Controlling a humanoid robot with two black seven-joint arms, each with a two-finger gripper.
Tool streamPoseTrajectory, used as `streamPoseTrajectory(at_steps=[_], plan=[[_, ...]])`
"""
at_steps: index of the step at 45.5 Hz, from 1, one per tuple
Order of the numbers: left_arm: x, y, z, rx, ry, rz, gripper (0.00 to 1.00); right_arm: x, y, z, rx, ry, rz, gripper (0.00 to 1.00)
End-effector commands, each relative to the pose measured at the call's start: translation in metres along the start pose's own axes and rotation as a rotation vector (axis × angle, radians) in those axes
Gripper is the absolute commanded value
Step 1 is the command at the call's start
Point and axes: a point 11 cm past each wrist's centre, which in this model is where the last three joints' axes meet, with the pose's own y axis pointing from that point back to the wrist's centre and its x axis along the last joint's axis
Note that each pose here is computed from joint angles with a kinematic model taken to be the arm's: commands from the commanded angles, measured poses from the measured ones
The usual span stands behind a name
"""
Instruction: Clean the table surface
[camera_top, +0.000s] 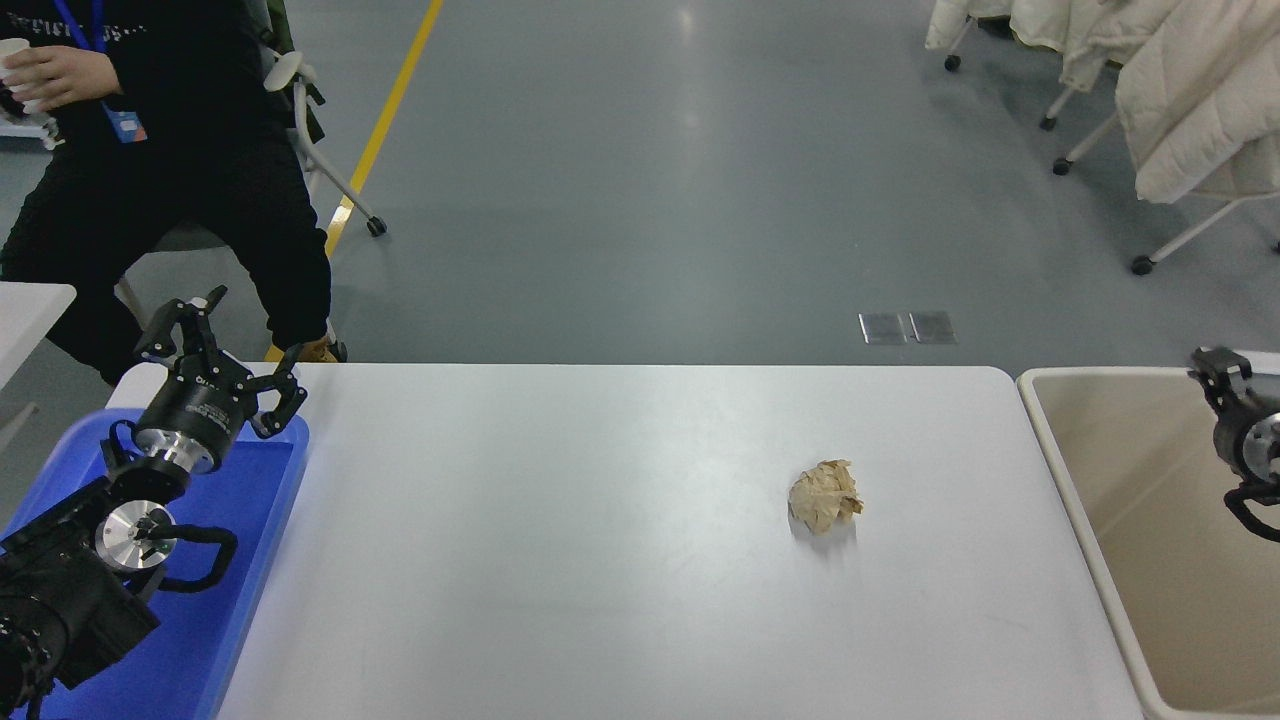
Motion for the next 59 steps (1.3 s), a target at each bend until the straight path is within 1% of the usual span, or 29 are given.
streamPoseTrajectory(at_steps=[1, 6, 7, 11, 19, 25, 34, 43, 50, 59], plan=[[0.0, 0.0, 0.0, -0.001, 0.0, 0.0, 1.0, -0.05, 0.025, -0.065, 0.187, -0.163, -0.191, 1.0], [0.0, 0.0, -0.001, 0.002, 0.0, 0.0, 1.0, -0.098, 0.019, -0.04, 0.14, -0.224, -0.269, 1.0], [0.0, 0.0, 0.0, 0.0, -0.001, -0.001, 1.0, -0.115, 0.019, -0.033, 0.127, -0.255, -0.298, 1.0], [0.0, 0.0, 0.0, 0.002, 0.0, 0.001, 1.0, -0.148, 0.021, -0.022, 0.106, -0.353, -0.354, 1.0], [0.0, 0.0, 0.0, -0.001, 0.0, 0.0, 1.0, -0.19, 0.026, -0.03, 0.117, -0.625, -0.42, 1.0], [0.0, 0.0, 0.0, 0.001, -0.001, 0.0, 1.0, -0.217, 0.032, -0.035, 0.135, -0.773, -0.455, 1.0], [0.0, 0.0, 0.0, -0.001, 0.0, 0.0, 1.0, -0.23, 0.026, -0.024, 0.179, -0.924, -0.38, 1.0], [0.0, 0.0, -0.001, 0.001, 0.002, 0.0, 1.0, -0.234, 0.026, -0.031, 0.285, -1.036, -0.341, 1.0], [0.0, 0.0, 0.0, -0.001, 0.0, 0.0, 1.0, -0.236, 0.022, -0.019, 0.331, -0.986, -0.321, 1.0], [0.0, 0.0, 0.0, -0.001, 0.0, 0.0, 1.0, -0.236, 0.022, -0.017, 0.374, -0.967, -0.304, 1.0]])
